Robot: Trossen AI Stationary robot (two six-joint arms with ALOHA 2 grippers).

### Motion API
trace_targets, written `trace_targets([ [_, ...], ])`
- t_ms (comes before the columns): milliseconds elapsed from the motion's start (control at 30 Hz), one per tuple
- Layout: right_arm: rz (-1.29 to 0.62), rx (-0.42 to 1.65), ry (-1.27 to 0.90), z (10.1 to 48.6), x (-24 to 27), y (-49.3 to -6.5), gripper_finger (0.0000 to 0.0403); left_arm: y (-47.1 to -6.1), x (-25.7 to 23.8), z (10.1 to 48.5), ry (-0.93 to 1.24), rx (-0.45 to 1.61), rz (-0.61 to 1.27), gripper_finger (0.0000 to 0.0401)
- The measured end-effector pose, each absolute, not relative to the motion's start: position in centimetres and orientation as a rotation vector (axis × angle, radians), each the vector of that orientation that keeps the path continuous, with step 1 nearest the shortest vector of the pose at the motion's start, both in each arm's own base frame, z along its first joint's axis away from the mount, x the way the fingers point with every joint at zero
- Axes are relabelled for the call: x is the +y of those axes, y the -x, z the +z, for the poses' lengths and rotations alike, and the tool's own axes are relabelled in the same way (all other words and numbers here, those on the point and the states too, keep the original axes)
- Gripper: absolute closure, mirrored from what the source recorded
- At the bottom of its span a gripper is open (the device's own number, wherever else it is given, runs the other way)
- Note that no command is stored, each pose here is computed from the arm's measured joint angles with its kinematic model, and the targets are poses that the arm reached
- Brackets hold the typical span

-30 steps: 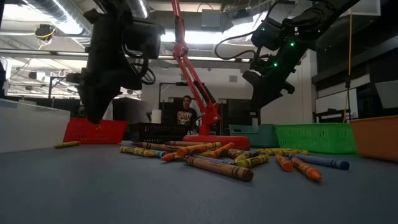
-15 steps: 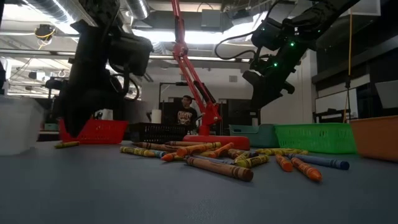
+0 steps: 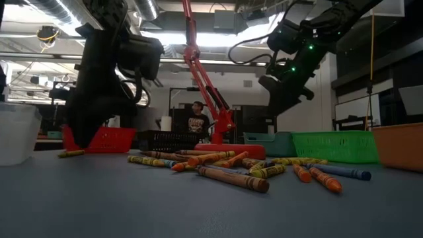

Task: Sort crayons
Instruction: Put the yellow crayon into the top left black bin

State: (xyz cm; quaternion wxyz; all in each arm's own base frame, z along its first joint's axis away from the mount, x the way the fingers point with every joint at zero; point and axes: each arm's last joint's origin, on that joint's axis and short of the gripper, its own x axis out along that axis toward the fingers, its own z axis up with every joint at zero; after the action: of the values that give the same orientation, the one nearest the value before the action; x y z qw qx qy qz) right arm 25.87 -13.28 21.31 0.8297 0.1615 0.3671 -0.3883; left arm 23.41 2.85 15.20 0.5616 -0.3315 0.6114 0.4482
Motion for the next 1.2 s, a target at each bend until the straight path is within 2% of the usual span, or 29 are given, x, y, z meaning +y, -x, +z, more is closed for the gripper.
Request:
trace_targets([
  [433, -0.826, 0.815, -0.343, 21.1, -13.2, -25.6, 0.0288, -22.7, 1.8, 14.4, 0.788, 1.447, 1.098, 0.0333],
  [867, -0.825, 0.808, -0.344, 21.1, -13.2, -25.7, 0.0288, -22.2, 1.6, 13.2, 0.775, 1.449, 1.052, 0.0334],
  [1200, -0.826, 0.808, -0.343, 21.1, -13.2, -25.7, 0.0288, -22.2, 1.5, 13.2, 0.761, 1.462, 1.016, 0.0388],
])
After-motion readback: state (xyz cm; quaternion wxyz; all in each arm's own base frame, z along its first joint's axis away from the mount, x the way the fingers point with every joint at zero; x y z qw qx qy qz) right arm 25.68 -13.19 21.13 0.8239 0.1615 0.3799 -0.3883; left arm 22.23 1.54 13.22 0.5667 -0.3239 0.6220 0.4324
